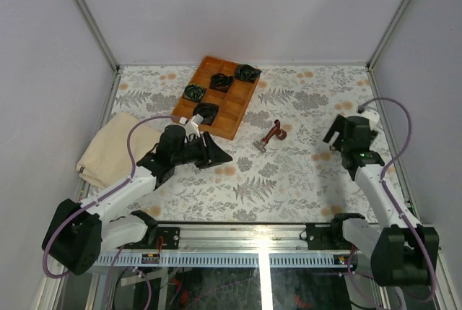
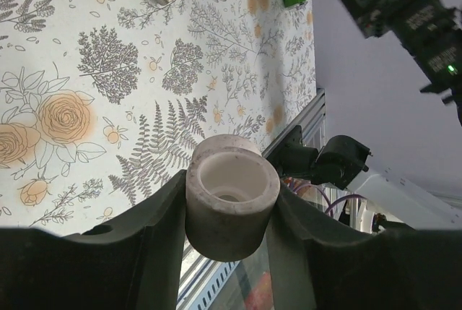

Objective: Install the water faucets

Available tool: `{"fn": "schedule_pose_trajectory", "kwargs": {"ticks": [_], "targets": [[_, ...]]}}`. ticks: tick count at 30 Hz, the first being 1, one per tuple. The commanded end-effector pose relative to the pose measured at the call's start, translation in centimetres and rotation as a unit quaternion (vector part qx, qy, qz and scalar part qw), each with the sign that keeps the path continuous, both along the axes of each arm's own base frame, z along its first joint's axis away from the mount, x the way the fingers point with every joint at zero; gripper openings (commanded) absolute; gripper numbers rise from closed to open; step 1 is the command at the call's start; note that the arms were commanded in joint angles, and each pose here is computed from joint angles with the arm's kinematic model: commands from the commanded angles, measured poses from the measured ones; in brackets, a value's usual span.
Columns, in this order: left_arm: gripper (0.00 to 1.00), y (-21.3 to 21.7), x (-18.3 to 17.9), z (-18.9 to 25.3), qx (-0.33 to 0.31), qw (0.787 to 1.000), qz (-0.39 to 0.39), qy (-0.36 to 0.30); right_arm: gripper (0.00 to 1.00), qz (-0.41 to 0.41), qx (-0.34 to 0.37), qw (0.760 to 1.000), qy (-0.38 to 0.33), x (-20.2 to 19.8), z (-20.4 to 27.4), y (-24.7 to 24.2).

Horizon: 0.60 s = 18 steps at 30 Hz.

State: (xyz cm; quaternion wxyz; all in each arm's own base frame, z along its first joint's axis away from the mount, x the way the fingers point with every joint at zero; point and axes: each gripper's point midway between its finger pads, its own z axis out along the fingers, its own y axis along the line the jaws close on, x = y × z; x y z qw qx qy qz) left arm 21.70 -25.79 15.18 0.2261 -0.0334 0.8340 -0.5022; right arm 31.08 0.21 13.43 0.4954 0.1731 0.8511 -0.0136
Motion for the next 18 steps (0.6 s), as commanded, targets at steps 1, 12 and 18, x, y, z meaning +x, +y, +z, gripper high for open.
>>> {"fn": "schedule_pose_trajectory", "kwargs": {"ticks": [1, 12, 18], "targets": [[0.0, 0.0, -0.3, 1.6, -0.01, 0.999, -0.015, -0.037, 0.92, -0.073, 0.089, 0.988, 0.102, -1.3, -3.5, -3.8], [0.0, 0.5, -1.0, 1.9, 0.004, 0.998, -0.03, -0.057, 0.86, -0.151, 0.066, 0.973, 0.159, 1.5, -5.9, -10.3], [0.0, 0.6, -1.3, 2.2, 0.0, 0.997, -0.033, -0.064, 0.72, -0.156, 0.104, 0.962, 0.2, 2.2, -8.5, -10.6]]}}
